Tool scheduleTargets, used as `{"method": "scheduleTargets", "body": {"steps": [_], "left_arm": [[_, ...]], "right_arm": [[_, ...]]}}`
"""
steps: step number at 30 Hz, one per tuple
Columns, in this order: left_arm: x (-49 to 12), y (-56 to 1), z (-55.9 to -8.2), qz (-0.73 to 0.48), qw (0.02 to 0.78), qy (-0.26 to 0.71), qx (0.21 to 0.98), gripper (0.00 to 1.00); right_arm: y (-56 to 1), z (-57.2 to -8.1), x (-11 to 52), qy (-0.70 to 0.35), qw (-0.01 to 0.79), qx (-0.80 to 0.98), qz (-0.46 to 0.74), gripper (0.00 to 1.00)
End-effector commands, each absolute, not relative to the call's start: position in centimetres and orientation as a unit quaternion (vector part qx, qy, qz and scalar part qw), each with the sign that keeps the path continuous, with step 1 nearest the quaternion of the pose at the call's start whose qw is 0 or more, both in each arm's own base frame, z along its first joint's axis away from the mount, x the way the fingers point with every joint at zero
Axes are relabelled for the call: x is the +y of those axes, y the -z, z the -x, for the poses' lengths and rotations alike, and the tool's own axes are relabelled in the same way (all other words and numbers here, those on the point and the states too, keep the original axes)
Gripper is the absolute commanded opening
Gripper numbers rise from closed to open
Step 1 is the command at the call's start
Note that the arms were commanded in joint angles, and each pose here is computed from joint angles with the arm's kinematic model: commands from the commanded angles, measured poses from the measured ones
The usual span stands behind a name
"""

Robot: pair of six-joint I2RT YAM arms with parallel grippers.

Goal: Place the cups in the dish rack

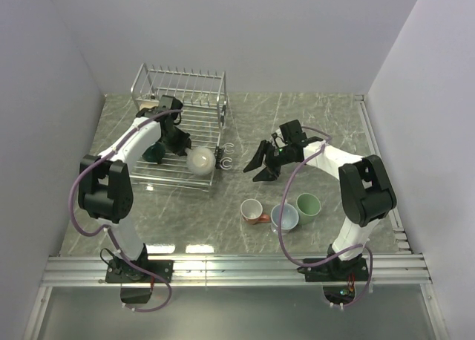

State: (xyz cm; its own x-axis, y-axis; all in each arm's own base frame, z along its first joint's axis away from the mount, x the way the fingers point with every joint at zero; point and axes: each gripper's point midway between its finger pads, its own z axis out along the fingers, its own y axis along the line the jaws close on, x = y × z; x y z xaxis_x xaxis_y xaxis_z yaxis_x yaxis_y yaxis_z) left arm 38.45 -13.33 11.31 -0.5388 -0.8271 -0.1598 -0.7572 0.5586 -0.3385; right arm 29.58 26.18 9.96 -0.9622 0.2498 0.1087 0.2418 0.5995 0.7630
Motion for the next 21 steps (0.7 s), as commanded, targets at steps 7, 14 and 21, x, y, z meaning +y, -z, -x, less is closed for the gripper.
{"method": "scheduleTargets", "body": {"steps": [7, 14, 21], "left_arm": [[-13.7, -11.1, -38.0, 0.497, 0.131, 0.118, 0.85, 0.01], [-14.4, -9.8, -37.1, 0.494, 0.105, 0.123, 0.854, 0.32], [-14.5, -9.8, -36.8, 0.491, 0.094, 0.115, 0.858, 0.61]], "right_arm": [[-11.7, -29.8, 26.4, -0.447, 0.017, 0.888, -0.107, 0.59], [-11.4, -29.5, 26.4, -0.446, 0.013, 0.889, -0.1, 0.59], [-11.5, -29.6, 26.4, -0.446, 0.012, 0.89, -0.097, 0.59]]}}
